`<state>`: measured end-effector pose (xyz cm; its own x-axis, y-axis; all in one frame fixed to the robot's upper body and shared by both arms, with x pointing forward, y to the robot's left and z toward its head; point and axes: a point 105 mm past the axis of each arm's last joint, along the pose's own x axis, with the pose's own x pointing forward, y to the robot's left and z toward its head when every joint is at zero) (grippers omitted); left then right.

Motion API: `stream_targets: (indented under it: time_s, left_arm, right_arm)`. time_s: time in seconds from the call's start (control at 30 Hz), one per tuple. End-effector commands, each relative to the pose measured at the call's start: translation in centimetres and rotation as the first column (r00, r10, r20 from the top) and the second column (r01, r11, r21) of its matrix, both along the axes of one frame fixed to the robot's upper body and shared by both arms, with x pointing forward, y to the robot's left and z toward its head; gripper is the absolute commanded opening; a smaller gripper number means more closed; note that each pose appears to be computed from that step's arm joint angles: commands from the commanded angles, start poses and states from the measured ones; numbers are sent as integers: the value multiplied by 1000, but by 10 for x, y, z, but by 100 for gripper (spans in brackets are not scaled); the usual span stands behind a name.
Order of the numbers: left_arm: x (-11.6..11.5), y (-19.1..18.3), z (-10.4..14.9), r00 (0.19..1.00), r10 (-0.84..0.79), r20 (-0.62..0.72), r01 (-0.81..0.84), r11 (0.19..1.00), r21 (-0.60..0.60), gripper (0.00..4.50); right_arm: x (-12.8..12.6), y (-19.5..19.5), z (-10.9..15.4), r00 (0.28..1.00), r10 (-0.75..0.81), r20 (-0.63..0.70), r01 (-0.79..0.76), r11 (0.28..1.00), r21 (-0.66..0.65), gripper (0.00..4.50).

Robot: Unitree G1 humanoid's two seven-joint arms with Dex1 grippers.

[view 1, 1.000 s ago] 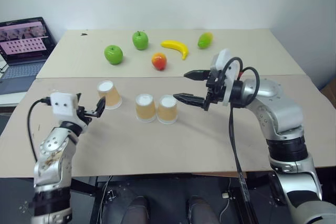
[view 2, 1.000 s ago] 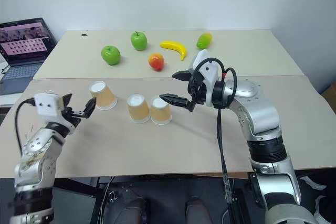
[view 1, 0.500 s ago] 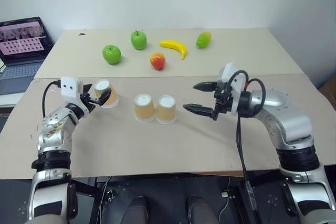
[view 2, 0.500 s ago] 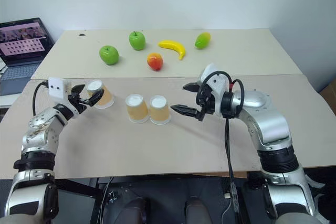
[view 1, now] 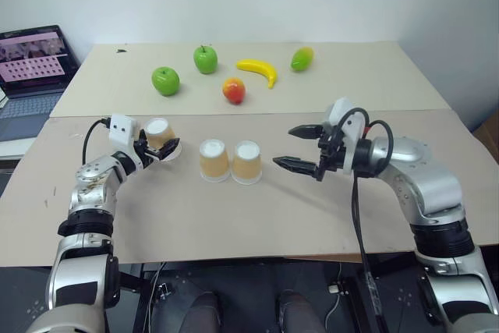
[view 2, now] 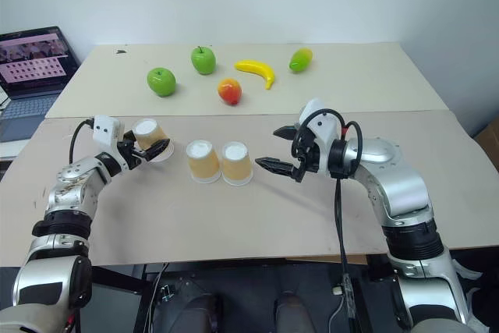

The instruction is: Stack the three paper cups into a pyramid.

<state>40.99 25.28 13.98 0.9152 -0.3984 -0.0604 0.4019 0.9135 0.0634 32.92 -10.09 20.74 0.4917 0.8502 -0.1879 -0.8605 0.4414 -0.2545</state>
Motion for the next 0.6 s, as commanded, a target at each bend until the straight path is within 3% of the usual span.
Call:
stream_targets:
  time_s: [0.03, 0.07, 0.4, 0.6]
  left_arm:
    - [3, -3, 20, 997, -16, 75, 15, 1000, 19, 303]
    - [3, -4, 21, 997, -18, 79, 17, 1000, 20, 274]
    - [0, -11, 34, 992, -53, 112, 52, 999, 14, 274]
    - [-3, -33, 53, 976, -173, 133, 177, 984, -15, 274]
  right_arm:
    - [-2, 3, 10, 998, 14, 54, -15, 1000, 17, 450]
    - [-2, 3, 9, 999, 14, 52, -15, 1000, 17, 450]
    - [1, 6, 1, 999, 7, 37, -8, 1000, 12, 450]
    - [4, 8, -7, 1000, -2, 27, 2, 1000, 12, 450]
